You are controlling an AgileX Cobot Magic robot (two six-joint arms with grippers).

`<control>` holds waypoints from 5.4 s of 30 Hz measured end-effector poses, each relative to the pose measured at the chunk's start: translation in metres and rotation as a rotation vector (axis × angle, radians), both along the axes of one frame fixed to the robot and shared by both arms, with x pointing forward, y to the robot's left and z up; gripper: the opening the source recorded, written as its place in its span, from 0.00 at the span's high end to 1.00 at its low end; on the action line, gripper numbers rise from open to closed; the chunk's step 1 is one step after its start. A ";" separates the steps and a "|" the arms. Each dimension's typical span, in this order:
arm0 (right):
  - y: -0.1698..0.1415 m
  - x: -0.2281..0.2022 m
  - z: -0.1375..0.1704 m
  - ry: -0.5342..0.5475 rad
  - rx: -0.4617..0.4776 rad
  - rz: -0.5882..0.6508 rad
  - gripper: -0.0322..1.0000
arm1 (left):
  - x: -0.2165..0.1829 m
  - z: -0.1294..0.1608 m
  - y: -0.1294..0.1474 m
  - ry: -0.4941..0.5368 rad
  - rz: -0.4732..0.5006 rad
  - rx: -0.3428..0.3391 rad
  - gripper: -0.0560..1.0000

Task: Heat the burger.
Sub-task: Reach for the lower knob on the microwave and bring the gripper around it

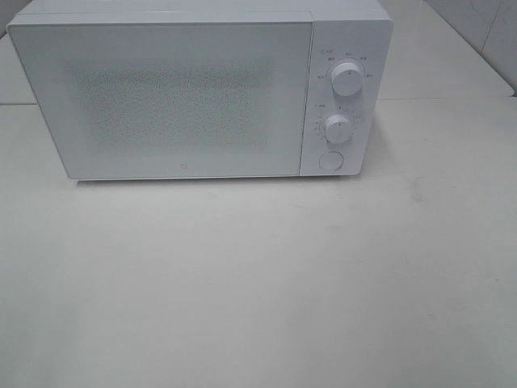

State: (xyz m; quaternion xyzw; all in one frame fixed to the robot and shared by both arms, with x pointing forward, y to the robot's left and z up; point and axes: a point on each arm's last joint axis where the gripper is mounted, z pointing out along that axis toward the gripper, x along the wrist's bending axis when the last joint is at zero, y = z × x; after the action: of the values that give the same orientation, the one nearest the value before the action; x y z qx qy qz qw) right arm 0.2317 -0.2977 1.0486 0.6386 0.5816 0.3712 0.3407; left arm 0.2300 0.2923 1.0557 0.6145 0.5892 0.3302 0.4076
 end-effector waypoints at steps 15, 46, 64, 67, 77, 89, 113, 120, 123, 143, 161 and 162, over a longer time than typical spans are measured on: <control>0.000 0.000 0.000 0.000 0.000 0.000 0.24 | 0.000 0.000 0.000 0.000 0.000 0.002 0.01; 0.007 0.058 0.029 -0.027 0.010 0.141 0.24 | 0.000 0.000 0.000 0.000 0.000 0.002 0.01; 0.017 0.138 0.025 -0.027 0.011 0.137 0.24 | 0.000 0.000 0.000 0.000 0.000 0.002 0.01; 0.018 0.149 0.021 -0.020 0.011 0.136 0.24 | 0.000 0.000 0.000 0.000 0.000 0.002 0.01; 0.023 0.186 0.005 -0.007 0.010 0.133 0.24 | 0.000 0.000 0.000 0.000 0.000 0.002 0.01; 0.028 0.228 -0.012 -0.097 0.013 0.128 0.24 | 0.000 0.000 0.000 0.000 0.001 0.003 0.01; 0.048 0.225 -0.086 -0.246 -0.035 0.082 0.24 | 0.000 0.000 0.000 0.000 0.001 0.003 0.01; 0.069 0.226 -0.096 -0.300 -0.061 0.053 0.24 | 0.000 0.000 0.000 0.000 0.002 0.005 0.01; 0.077 0.225 -0.101 -0.314 -0.068 0.038 0.24 | 0.000 0.000 0.000 0.000 0.002 0.005 0.01; 0.127 0.242 -0.124 -0.303 -0.073 0.014 0.24 | 0.000 0.000 0.001 0.000 0.004 0.007 0.01; 0.160 0.278 -0.138 -0.321 -0.058 0.008 0.24 | 0.000 0.000 0.001 0.000 0.004 0.007 0.01; 0.163 0.282 -0.140 -0.322 -0.058 0.007 0.24 | 0.000 0.000 0.001 0.000 0.004 0.007 0.01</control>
State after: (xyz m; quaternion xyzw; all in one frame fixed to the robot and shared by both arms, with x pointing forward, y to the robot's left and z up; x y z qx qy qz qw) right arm 0.5135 -0.1346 0.9082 0.5586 0.5325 0.4529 0.4464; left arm 0.2300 0.2929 1.0556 0.6148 0.5892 0.3329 0.4050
